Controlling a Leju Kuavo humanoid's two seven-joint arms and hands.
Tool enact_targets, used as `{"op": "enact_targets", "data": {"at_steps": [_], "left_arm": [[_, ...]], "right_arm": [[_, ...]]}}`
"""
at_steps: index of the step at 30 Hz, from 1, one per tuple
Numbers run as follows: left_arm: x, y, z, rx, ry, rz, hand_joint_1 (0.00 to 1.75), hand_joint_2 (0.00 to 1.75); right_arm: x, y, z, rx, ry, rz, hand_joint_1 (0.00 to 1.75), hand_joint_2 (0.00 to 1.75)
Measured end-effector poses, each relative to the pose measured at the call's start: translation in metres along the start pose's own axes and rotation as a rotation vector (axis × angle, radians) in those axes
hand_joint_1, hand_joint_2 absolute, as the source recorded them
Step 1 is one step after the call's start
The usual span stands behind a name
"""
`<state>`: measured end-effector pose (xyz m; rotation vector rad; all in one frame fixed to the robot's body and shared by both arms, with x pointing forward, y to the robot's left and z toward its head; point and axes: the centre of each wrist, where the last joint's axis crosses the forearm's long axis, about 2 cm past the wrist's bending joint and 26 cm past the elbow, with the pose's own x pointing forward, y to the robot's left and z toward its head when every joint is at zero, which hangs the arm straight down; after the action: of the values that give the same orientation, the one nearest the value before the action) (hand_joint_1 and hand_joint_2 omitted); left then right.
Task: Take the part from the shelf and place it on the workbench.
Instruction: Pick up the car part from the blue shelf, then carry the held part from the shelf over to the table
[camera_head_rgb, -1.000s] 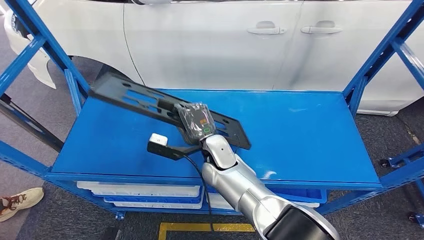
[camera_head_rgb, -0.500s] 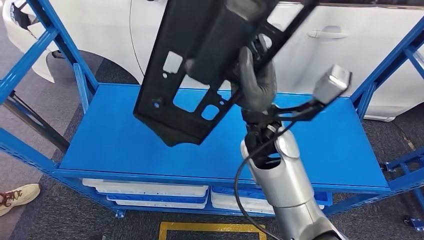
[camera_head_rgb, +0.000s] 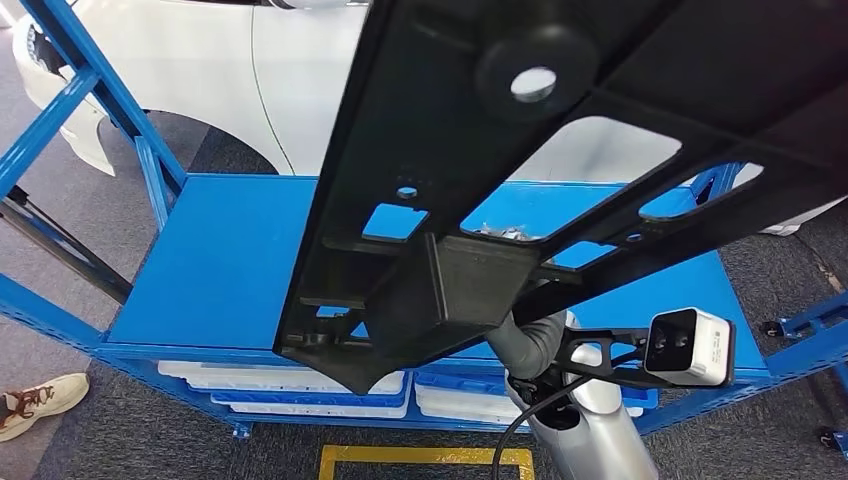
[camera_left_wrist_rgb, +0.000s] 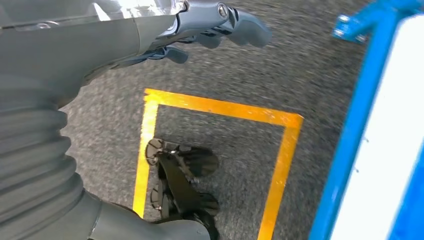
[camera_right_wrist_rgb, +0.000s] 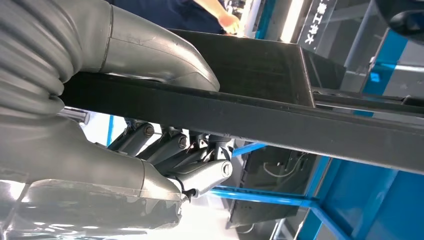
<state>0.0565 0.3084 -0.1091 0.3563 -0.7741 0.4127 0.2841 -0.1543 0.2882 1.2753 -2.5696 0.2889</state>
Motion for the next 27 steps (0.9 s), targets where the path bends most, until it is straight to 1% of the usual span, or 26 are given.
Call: {"op": "enact_targets", "data": {"at_steps": [4,9,17,27], "left_arm": [[-0.002,0.005,0.001,0.025,0.04,0.006,0.0,1.75],[-0.001,0.007,-0.001,0.037,0.086,0.015,0.0,1.75],[-0.003,0.008,0.0,0.047,0.182,0.021,0.0,1.75],[-0.005,0.006,0.003,0.04,0.188,0.013,0.0,1.75]], "right_arm": [[-0.001,0.005,0.007,-0.003,0.022,0.001,1.75,1.75],[0.001,0.005,0.007,0.017,0.035,-0.01,1.75,1.75],[0.005,-0.001,0.011,0.051,0.07,-0.019,1.75,1.75],[0.009,-0.009,0.006,0.059,0.091,0.001,1.75,1.75]]}}
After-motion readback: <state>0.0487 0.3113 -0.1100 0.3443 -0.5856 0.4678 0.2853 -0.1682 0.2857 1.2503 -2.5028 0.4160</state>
